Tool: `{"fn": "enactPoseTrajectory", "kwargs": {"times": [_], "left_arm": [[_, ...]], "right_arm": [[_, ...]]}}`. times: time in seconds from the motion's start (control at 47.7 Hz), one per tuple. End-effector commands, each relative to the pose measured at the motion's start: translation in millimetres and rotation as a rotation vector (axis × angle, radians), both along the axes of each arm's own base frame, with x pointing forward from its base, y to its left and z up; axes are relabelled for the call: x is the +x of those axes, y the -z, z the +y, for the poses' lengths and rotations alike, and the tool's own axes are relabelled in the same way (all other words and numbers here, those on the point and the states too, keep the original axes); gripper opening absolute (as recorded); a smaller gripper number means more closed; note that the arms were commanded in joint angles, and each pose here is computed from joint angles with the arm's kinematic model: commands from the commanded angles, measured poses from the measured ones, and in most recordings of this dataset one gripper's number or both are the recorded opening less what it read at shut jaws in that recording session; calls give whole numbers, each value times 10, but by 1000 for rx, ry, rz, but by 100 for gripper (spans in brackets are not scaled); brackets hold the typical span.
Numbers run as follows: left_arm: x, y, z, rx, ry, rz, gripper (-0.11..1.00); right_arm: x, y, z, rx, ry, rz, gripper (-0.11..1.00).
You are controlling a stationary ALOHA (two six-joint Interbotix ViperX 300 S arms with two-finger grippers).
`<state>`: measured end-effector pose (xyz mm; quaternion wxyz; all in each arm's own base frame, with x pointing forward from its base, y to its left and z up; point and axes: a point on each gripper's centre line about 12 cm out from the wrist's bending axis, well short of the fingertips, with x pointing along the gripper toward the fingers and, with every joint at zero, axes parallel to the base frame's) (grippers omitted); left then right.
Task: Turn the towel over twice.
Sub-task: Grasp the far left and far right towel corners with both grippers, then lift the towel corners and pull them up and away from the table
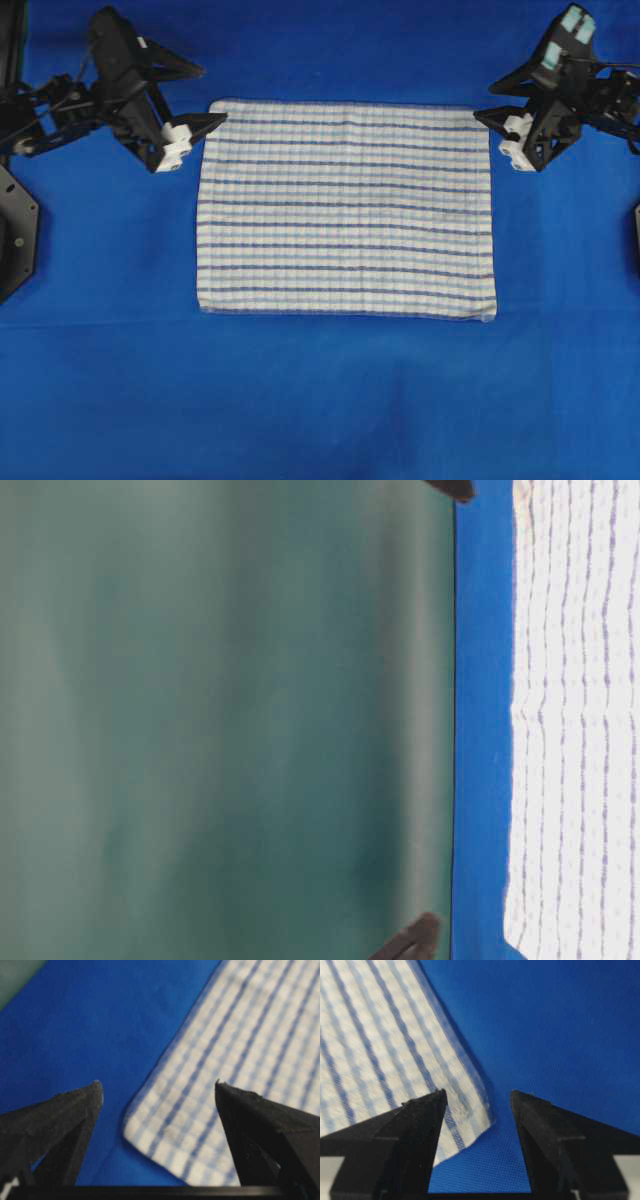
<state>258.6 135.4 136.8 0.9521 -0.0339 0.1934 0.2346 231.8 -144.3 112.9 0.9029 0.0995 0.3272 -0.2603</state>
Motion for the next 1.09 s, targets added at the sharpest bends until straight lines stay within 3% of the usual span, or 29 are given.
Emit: {"fn": "enactPoseTrajectory", "kwargs": {"times": [0.0,0.419,0.524,0.692,0.818,1.069], "left_arm": [[59,32,88,5,-15,-1,88],[10,506,328,-30,-81,105,81],[28,547,345,-41,-80,131,65],[45,579,343,-54,-71,171,28],[30,580,317,-54,-64,180,7],[25,349,312,-27,-64,135,5]], "right_arm": [[78,26,-63,-6,2,-5,59],[112,274,-207,19,37,35,57],[116,275,-210,18,36,36,45],[105,284,-201,21,30,49,5],[103,289,-200,25,30,55,4],[114,222,-207,18,36,32,4]]}}
